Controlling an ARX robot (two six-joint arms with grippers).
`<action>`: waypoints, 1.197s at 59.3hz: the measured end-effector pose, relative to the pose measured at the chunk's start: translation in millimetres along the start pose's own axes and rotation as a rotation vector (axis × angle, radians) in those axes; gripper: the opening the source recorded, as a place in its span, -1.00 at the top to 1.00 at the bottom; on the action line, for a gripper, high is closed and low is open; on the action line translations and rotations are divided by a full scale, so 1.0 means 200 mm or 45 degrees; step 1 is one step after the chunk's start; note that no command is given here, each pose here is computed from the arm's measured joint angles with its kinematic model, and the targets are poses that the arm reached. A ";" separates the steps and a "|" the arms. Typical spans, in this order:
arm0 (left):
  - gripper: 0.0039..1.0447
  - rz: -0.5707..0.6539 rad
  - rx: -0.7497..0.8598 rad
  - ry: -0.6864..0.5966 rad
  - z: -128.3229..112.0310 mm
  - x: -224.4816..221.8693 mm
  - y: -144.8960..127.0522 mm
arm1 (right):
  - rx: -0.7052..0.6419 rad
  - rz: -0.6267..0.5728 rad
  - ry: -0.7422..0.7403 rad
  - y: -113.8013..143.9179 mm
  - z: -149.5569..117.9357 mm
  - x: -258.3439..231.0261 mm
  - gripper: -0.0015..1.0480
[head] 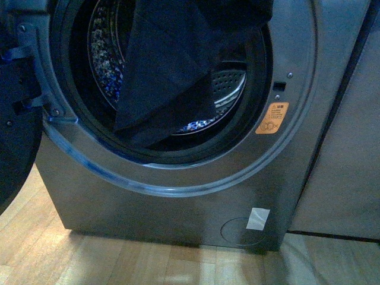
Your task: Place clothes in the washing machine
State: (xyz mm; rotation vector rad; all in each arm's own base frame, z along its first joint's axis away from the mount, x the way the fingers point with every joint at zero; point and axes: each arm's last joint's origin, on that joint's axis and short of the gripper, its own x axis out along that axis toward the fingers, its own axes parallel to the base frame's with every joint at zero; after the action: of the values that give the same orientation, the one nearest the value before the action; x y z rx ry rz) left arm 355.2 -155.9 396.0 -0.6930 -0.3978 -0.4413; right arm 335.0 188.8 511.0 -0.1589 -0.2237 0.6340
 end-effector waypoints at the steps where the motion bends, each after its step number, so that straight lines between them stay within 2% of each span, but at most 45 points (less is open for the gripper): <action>1: -0.10 0.003 0.001 -0.001 0.00 0.00 0.00 | 0.001 0.000 0.000 0.00 0.00 0.00 -0.03; 13: 0.46 0.051 0.027 0.007 -0.01 -0.02 0.09 | 0.000 0.004 -0.001 0.00 0.00 0.00 -0.60; 20: 0.72 0.091 0.042 0.032 -0.04 -0.06 0.16 | 0.002 0.004 -0.001 0.00 0.00 0.00 -0.89; 27: 0.77 0.130 0.047 0.046 -0.05 -0.13 0.23 | 0.007 0.004 -0.001 0.00 0.00 0.00 -0.85; 42: 0.77 0.114 0.051 0.052 -0.04 -0.26 0.26 | 0.010 0.007 -0.002 0.01 0.00 0.00 -0.86; 45: 0.77 0.107 0.057 0.060 -0.04 -0.28 0.26 | 0.003 -0.097 -0.057 0.01 0.00 0.01 -0.86; 49: 0.77 0.091 0.065 0.070 -0.04 -0.32 0.26 | -0.010 -0.346 -0.190 0.00 -0.02 0.01 -0.86; 53: 0.78 0.081 0.079 0.091 -0.06 -0.35 0.27 | -0.014 -0.506 -0.272 0.01 -0.05 -0.02 -0.86; 62: 0.78 0.100 0.116 0.138 -0.12 -0.41 0.33 | -0.015 -0.703 -0.313 0.03 -0.17 -0.20 -0.86; 71: 0.78 0.122 0.134 0.170 -0.18 -0.43 0.38 | 0.084 -0.793 -0.252 0.03 -0.33 -0.43 -0.86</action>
State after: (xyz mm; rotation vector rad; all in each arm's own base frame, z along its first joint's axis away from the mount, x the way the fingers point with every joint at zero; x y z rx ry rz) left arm 329.2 -106.6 288.8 -0.5743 -0.2588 -0.3704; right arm 281.8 137.1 433.0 0.0411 -0.4210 0.0353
